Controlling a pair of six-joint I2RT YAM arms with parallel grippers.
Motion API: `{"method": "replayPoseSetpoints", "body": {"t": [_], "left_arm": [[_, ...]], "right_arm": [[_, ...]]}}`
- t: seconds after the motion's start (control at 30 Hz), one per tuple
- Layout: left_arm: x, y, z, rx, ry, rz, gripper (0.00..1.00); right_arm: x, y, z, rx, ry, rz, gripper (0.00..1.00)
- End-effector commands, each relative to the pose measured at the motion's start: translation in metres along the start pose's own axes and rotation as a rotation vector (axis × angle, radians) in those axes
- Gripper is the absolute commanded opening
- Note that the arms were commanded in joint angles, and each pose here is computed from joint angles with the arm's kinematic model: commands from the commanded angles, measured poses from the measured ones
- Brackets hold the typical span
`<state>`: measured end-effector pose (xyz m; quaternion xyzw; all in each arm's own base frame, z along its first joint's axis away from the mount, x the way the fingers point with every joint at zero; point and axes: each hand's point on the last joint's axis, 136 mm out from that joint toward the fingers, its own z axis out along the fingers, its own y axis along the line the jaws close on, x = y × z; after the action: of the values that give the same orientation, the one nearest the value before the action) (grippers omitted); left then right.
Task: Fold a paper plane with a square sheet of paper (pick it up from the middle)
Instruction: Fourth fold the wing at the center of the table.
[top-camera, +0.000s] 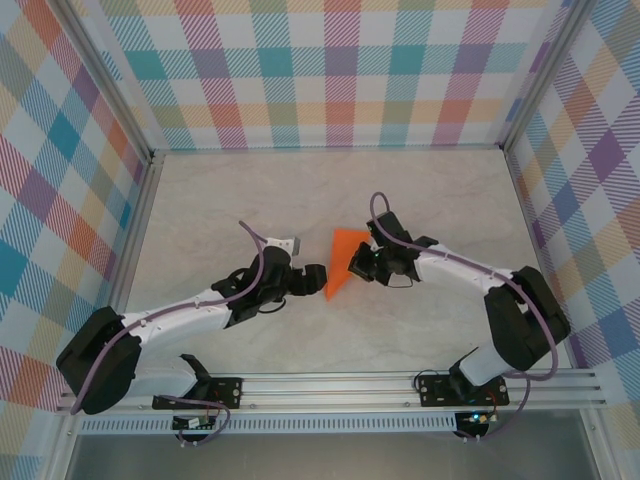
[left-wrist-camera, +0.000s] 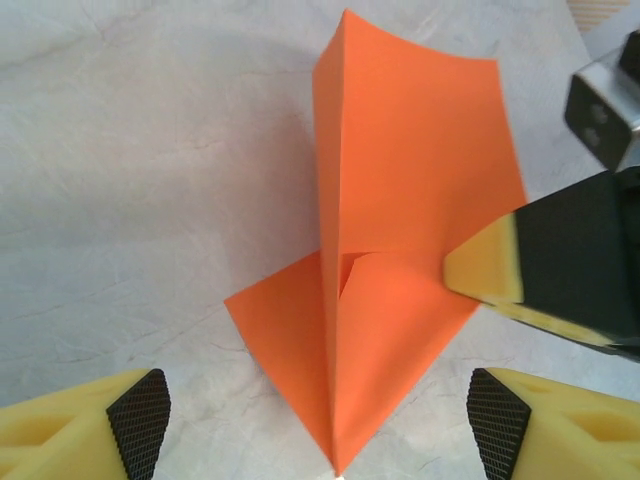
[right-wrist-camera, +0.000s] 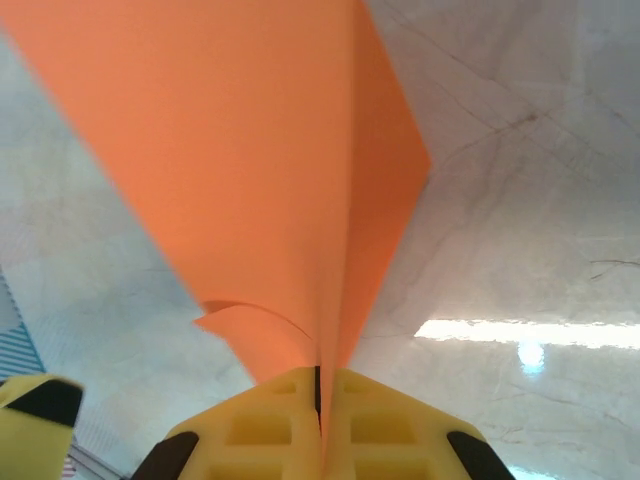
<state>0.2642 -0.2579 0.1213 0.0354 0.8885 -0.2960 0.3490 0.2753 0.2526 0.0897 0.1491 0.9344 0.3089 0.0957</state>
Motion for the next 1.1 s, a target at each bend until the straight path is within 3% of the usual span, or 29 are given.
{"method": "replayPoseSetpoints", "body": {"t": [0.0, 0.23, 0.53, 0.9, 1.07], "left_arm": [[-0.002, -0.006, -0.003, 0.017, -0.027, 0.043, 0.83], [-0.003, -0.008, -0.002, 0.019, -0.032, 0.058, 0.89], [0.008, -0.020, 0.010, 0.023, 0.001, 0.156, 0.91], [0.034, -0.038, 0.041, 0.068, -0.001, 0.391, 0.78], [0.037, -0.040, 0.051, 0.083, -0.012, 0.480, 0.64]], "right_arm": [[-0.007, 0.006, -0.014, 0.020, -0.050, -0.010, 0.05], [-0.014, 0.005, -0.013, 0.042, -0.085, -0.029, 0.05], [-0.012, -0.005, 0.018, 0.041, -0.045, 0.010, 0.05], [0.000, -0.030, 0.029, 0.136, 0.009, 0.116, 0.06], [0.005, -0.042, 0.032, 0.180, 0.027, 0.161, 0.07]]}}
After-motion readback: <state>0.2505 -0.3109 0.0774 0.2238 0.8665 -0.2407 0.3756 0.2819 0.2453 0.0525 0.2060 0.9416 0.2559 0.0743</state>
